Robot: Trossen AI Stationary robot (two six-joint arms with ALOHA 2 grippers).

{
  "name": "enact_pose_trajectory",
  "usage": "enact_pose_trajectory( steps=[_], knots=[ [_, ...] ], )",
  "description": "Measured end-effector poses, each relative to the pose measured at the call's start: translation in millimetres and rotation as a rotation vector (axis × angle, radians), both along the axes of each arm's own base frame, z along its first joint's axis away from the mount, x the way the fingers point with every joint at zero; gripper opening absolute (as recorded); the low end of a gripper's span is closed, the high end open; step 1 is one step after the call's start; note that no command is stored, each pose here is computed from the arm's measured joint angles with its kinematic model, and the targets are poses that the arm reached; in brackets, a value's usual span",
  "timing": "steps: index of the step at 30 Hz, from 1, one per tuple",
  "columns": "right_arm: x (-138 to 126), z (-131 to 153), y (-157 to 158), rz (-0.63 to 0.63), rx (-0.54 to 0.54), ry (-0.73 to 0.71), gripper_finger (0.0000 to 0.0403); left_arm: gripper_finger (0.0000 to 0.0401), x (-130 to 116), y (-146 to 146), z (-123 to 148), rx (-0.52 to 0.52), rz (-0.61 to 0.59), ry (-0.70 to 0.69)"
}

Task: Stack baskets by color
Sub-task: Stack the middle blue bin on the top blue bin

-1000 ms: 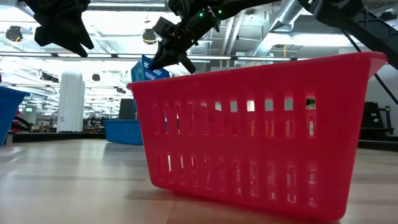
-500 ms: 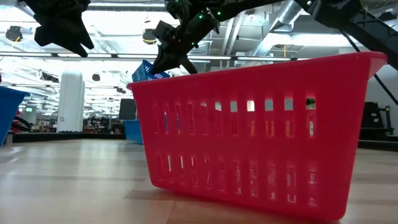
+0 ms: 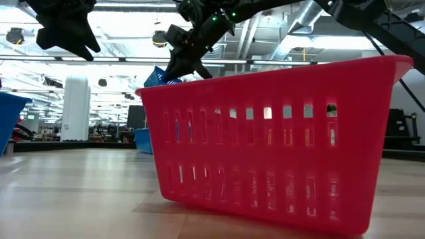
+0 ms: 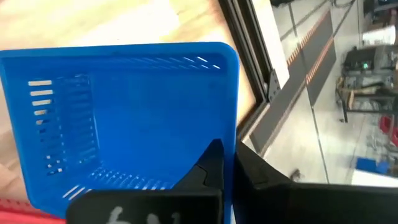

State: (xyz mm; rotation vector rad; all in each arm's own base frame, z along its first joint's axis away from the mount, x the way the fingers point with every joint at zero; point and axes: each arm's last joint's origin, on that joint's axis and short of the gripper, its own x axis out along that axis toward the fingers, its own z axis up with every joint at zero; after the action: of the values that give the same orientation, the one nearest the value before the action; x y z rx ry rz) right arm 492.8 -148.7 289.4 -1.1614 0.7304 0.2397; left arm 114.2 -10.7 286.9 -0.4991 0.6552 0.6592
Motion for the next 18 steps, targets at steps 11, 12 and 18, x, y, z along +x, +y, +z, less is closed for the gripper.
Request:
enact_pose_trajectory(
  steps=[11, 12, 18],
  knots=[
    [0.3, 0.0, 0.9, -0.062, -0.037, 0.011, 0.0023, 0.0180, 0.0, 0.0, 0.0, -0.005, 0.006, -0.004],
    [0.7, 0.2, 2.5, -0.075, -0.037, 0.010, 0.0020, 0.0180, 0.0, 0.0, 0.0, -0.005, 0.006, -0.004],
    [3.2, 0.3, 11.1, -0.111, -0.080, 0.020, 0.0020, 0.0180, 0.1, 0.0, 0.0, -0.003, 0.007, -0.003]
  ],
)
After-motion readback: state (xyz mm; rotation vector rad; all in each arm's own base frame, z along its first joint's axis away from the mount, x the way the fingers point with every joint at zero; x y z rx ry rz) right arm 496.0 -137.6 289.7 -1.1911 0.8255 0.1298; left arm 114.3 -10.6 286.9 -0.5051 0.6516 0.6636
